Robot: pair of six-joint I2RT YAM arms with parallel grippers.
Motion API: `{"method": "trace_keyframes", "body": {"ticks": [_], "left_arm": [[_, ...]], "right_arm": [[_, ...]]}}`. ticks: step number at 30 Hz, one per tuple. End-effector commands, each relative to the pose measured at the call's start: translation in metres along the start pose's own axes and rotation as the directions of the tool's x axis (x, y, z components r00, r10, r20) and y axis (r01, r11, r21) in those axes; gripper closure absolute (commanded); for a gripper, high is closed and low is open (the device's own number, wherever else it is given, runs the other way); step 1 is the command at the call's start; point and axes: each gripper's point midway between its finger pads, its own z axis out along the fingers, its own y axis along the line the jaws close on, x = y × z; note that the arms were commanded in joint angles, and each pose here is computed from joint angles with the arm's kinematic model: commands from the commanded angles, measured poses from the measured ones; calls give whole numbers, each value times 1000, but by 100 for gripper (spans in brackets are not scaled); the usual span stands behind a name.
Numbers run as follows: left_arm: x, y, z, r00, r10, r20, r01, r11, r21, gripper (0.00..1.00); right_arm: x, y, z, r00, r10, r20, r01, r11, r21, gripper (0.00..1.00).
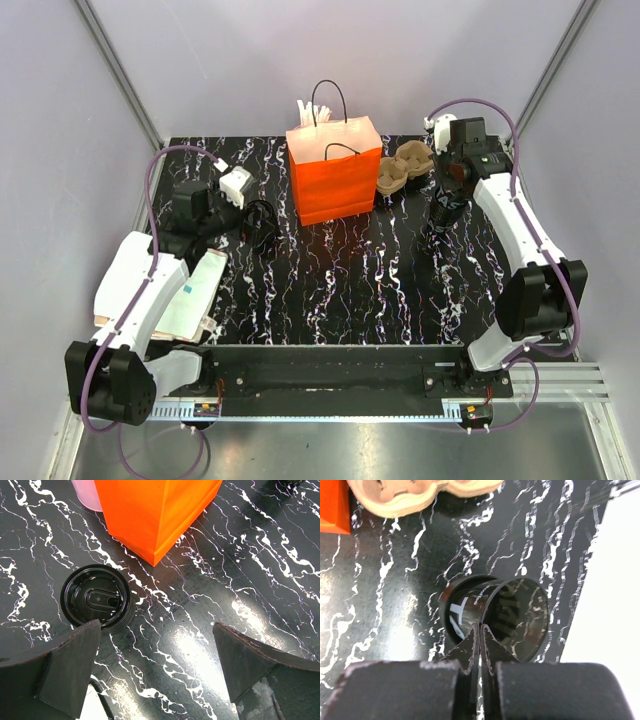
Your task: Pack the takeout coffee
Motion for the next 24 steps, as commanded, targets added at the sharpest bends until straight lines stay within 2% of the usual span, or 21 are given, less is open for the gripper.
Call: {"method": "trace_keyframes", "body": {"ticks": [1,12,24], "left_arm": [[-23,-2,-7,996,38,87,-39,999,4,1],[-23,0,-7,996,36,87,-36,999,-1,1],[-25,4,-8,995,31,97,-28,999,-24,1]], "right_arm": [[-41,-29,-41,991,-17,136,0,993,120,100],[-46,-41,-56,988,-55,143,27,981,194,100],[-74,-37,-110,964,-171,206,103,947,304,100]]}}
